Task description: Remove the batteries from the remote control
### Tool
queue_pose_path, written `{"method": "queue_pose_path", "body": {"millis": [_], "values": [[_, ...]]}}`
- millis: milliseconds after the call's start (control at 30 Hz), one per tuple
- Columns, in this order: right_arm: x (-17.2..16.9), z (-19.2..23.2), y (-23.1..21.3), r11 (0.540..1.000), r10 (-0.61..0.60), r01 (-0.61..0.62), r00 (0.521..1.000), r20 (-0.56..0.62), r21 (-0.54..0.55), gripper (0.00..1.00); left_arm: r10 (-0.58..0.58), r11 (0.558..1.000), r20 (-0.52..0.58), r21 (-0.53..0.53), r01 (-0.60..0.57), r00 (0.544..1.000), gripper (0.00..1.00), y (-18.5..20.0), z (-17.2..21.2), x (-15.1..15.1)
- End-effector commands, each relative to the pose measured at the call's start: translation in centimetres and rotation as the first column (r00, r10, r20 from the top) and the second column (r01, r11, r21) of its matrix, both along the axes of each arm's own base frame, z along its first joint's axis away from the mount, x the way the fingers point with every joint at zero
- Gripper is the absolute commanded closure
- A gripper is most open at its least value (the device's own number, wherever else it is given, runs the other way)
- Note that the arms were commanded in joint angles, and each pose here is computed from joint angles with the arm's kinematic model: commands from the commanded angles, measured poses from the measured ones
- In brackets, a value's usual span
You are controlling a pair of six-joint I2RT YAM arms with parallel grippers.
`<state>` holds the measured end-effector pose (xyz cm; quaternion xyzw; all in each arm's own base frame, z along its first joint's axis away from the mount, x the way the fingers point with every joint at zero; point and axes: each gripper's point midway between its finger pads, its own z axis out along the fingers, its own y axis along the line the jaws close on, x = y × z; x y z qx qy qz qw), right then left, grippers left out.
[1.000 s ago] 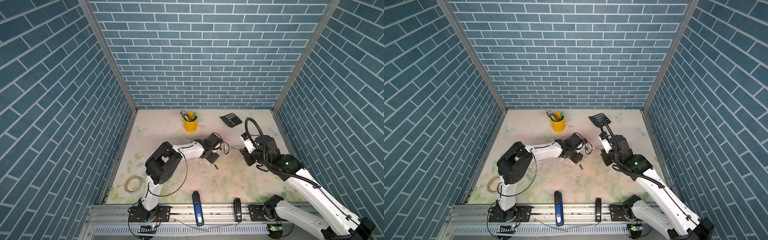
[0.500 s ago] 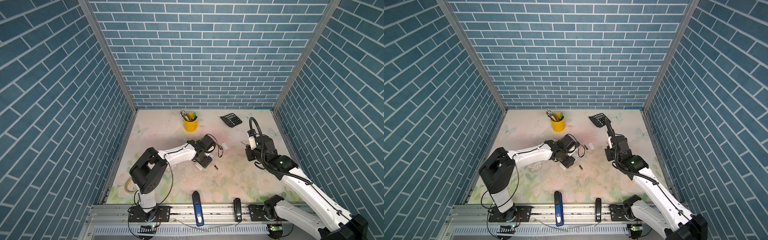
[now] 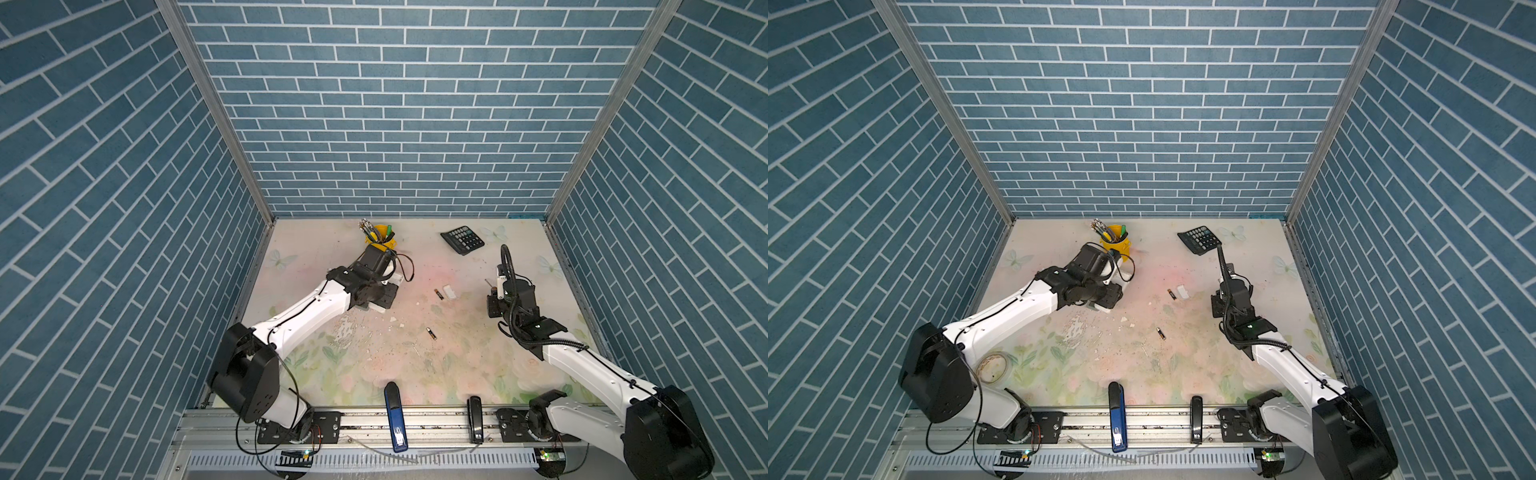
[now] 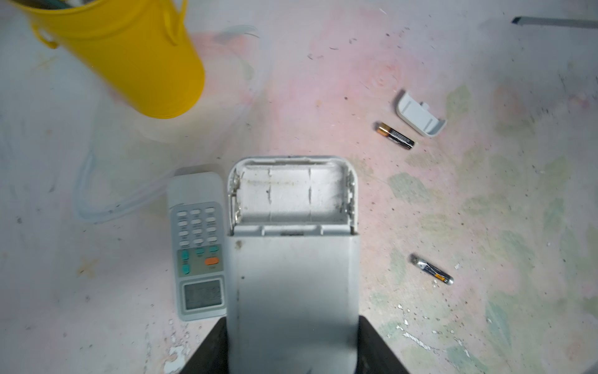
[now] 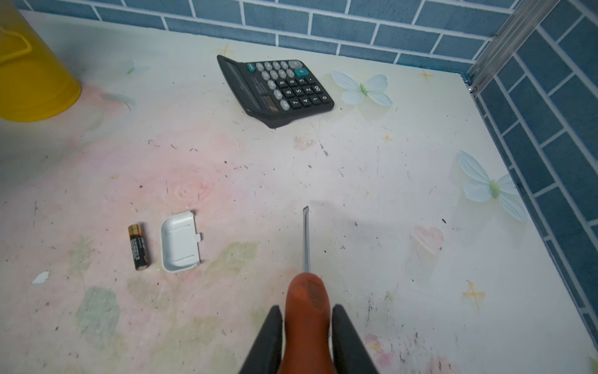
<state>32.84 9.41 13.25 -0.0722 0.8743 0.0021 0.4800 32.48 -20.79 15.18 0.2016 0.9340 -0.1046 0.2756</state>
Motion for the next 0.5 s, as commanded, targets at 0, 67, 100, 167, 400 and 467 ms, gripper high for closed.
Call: {"method": "queue_pose_path", "body": {"millis": [0,67,100,167,400,467], "values": [[0.9,0.0,0.5,0.996,-0.016,0.015,1.0,0.015,0.089,1.0,0.085,0.996,-0.034,-0.02,-0.085,0.996,0.57,2.8,-0.1,0.3],[0.8,-1.0,0.5,0.994,-0.02,0.022,1.0,-0.022,0.112,1.0,0.125,0.992,-0.035,-0.025,-0.126,0.992,0.58,4.2,0.1,0.8],[0.8,-1.5,0.6,0.992,-0.02,0.025,0.999,-0.041,0.127,1.0,0.146,0.989,-0.034,-0.027,-0.147,0.989,0.58,4.9,0.2,1.1],[0.7,-2.5,0.8,0.987,-0.016,0.028,0.997,-0.078,0.157,1.0,0.181,0.983,-0.028,-0.033,-0.182,0.983,0.58,6.1,0.6,1.6],[-0.1,-5.1,1.4,0.972,-0.021,0.062,0.984,-0.179,0.228,1.0,0.278,0.96,-0.023,-0.039,-0.279,0.96,0.59,9.7,1.0,3.2],[-0.5,-5.7,1.4,0.968,-0.029,0.078,0.978,-0.205,0.238,1.0,0.306,0.951,-0.025,-0.031,-0.306,0.952,0.59,10.7,0.9,3.6]]}}
